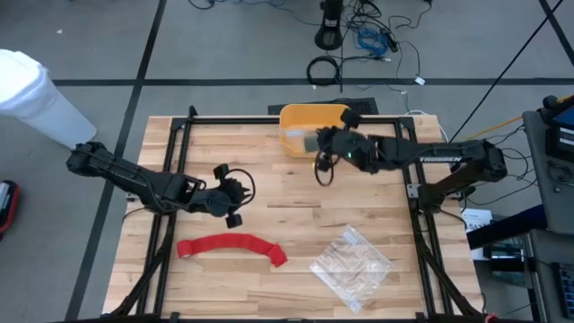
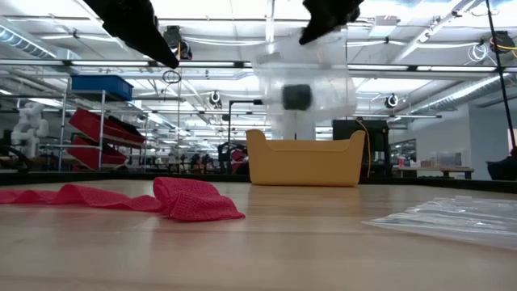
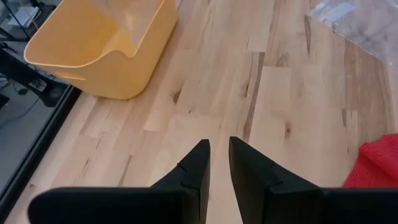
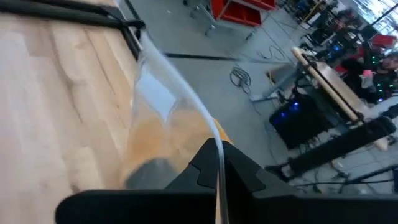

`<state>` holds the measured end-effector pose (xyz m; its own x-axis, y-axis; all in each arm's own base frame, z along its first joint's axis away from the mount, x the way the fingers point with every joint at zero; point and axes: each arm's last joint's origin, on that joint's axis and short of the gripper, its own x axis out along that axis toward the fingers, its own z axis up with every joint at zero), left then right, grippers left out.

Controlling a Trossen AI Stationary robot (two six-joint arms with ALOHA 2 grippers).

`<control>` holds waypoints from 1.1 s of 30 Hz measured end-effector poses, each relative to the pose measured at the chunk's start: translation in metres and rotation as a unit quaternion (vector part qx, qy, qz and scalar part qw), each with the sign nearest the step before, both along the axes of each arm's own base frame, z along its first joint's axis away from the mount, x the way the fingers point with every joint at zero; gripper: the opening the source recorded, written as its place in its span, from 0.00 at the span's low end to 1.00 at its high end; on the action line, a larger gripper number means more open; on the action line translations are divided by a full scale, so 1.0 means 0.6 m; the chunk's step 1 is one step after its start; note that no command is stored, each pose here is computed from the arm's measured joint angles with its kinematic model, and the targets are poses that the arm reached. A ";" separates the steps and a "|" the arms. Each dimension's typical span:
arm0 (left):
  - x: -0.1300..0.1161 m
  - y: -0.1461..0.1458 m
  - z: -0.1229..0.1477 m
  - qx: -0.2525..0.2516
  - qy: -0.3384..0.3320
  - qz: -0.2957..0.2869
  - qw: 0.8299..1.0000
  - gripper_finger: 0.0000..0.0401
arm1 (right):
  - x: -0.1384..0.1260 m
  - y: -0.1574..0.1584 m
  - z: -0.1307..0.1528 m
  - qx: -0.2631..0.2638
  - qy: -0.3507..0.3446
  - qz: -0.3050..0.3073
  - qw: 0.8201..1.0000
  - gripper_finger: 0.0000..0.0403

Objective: Roll bandage
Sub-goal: Put the transparent zip bag into the yellow bin

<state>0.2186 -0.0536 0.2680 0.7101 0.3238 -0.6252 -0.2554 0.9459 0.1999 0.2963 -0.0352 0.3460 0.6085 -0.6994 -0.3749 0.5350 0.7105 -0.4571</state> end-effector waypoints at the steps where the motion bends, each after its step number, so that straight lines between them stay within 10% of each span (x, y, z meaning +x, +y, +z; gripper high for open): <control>1: 0.000 0.000 0.000 0.000 0.000 0.000 1.000 0.16 | 0.000 -0.013 -0.001 -0.004 0.007 -0.003 1.000 0.00; 9: 0.001 0.000 0.001 0.001 -0.004 0.002 1.000 0.16 | -0.015 -0.122 0.000 -0.045 0.066 -0.003 0.997 0.00; 24: 0.001 0.001 0.002 0.010 -0.008 0.006 1.000 0.16 | 0.004 -0.204 -0.116 0.166 0.139 0.092 0.972 0.00; 33: 0.004 0.002 0.006 0.029 -0.020 0.014 0.999 0.16 | 0.002 -0.269 -0.106 0.101 0.076 0.080 0.989 0.00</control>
<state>0.2208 -0.0522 0.2714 0.7235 0.3800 -0.5763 -0.2912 0.9250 0.2443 0.2974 -0.1965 0.2824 0.6314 -0.4995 -0.5931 0.3440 0.8659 -0.3630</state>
